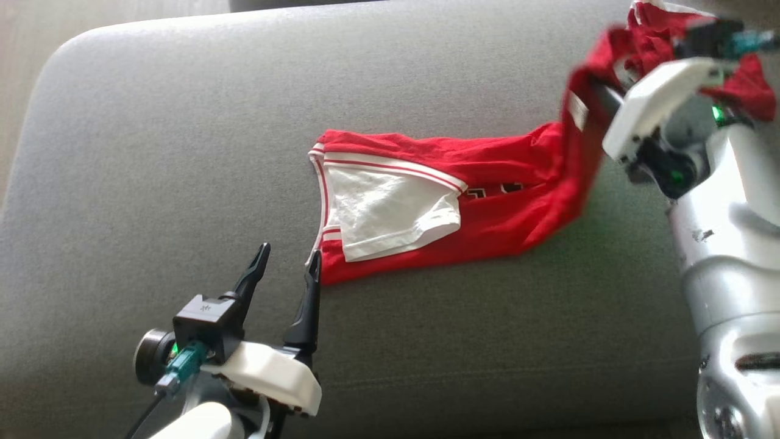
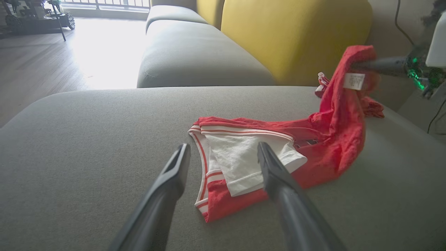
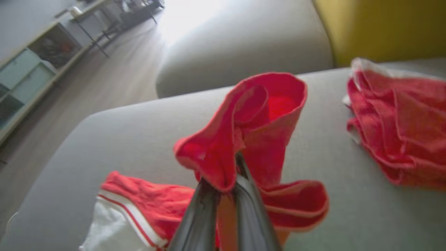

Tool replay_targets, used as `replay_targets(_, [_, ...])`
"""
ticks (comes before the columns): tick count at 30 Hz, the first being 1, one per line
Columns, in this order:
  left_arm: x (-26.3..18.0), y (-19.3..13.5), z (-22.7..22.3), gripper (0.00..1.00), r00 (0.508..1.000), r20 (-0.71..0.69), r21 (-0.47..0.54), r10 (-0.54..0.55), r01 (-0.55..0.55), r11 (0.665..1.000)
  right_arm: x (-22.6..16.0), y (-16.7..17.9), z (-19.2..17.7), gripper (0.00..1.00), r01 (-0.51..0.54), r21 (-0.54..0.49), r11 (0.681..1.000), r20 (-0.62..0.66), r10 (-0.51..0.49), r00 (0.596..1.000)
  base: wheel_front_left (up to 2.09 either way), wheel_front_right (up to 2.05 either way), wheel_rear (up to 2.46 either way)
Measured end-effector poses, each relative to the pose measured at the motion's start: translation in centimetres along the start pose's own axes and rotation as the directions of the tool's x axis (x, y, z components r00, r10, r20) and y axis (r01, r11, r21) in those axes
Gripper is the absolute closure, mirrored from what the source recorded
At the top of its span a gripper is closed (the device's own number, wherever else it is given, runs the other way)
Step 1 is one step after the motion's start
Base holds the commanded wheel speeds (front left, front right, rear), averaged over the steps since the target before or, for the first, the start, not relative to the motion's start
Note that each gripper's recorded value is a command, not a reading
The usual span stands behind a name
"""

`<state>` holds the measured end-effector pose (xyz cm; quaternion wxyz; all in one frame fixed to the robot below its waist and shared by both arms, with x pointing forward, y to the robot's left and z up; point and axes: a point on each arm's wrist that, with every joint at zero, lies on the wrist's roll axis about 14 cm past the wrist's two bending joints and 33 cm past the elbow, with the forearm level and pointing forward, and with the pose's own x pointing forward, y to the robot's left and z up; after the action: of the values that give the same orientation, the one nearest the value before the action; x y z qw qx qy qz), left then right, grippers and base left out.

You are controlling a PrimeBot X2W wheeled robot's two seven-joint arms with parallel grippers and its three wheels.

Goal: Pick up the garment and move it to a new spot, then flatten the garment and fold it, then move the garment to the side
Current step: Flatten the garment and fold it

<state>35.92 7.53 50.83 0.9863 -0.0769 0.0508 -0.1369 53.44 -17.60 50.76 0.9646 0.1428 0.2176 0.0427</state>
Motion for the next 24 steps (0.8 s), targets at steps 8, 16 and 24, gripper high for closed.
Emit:
replay_targets(8, [-1.1, 1.1, 0.8, 0.0, 0.998, 0.025, 0.0, 0.049, -0.049, 0.999, -2.2, 8.9, -2.1, 1.0, -0.301, 0.001, 0.954, -0.017, 0.301, 0.953, 0.0, 0.0, 0.0])
replay_targets(16, [-1.9, 2.0, 1.1, 0.0, 0.996, 0.034, -0.002, 0.088, -0.088, 0.996, -3.6, 12.9, -6.0, 1.0, -0.405, 0.012, 0.914, -0.097, 0.404, 0.909, 0.0, 0.0, 0.0])
replay_targets(24, [-2.7, 2.4, 1.2, 0.0, 0.993, 0.036, -0.021, 0.112, -0.111, 0.994, -3.1, 15.8, -9.4, 1.0, -0.459, 0.024, 0.888, -0.177, 0.456, 0.872, 0.0, 0.0, 0.0])
